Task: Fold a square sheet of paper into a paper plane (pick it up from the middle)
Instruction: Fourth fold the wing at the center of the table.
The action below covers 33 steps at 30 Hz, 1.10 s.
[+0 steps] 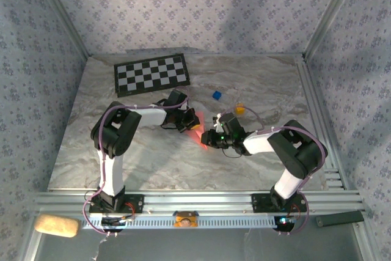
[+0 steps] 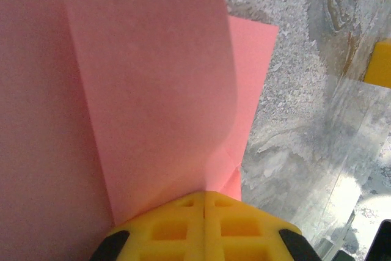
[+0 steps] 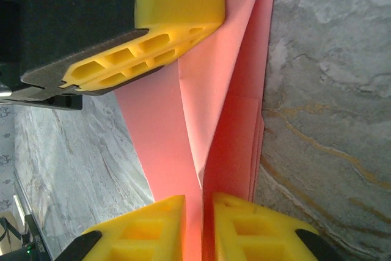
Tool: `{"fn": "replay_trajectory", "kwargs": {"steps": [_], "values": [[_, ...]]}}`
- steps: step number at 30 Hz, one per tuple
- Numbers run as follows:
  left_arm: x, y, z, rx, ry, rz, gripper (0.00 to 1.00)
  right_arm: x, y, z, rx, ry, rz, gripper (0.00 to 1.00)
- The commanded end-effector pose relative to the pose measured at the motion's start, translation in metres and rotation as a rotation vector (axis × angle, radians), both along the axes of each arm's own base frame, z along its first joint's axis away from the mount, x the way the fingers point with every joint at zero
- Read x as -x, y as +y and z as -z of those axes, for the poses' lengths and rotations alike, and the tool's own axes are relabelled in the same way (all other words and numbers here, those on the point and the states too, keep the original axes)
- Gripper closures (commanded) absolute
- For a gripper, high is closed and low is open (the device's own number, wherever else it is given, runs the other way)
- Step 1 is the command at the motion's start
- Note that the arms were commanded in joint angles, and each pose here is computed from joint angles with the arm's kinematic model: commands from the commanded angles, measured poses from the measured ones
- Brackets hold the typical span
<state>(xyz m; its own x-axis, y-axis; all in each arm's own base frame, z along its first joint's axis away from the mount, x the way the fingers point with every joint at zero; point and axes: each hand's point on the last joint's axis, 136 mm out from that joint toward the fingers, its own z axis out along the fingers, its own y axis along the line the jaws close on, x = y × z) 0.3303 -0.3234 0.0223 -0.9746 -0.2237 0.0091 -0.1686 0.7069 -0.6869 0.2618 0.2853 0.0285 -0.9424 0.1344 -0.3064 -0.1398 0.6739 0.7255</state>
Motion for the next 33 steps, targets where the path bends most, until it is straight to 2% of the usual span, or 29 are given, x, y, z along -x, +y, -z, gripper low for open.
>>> {"fn": "replay_trajectory", "kwargs": {"steps": [1,15,23,33], "values": [[0.012,0.002,0.016,-0.044,0.047,0.029,1.0,0.018,-0.012,0.015,0.046,0.118,-0.003,0.8],[0.01,-0.004,0.006,-0.02,0.016,0.042,1.0,0.036,-0.021,0.036,0.051,0.224,0.009,0.88],[0.013,-0.005,0.009,-0.018,0.017,0.05,1.0,0.032,-0.019,0.028,0.022,0.221,0.017,0.85],[0.014,-0.004,0.012,-0.025,0.02,0.048,1.0,0.014,-0.019,0.003,-0.028,0.179,0.05,0.76]]}}
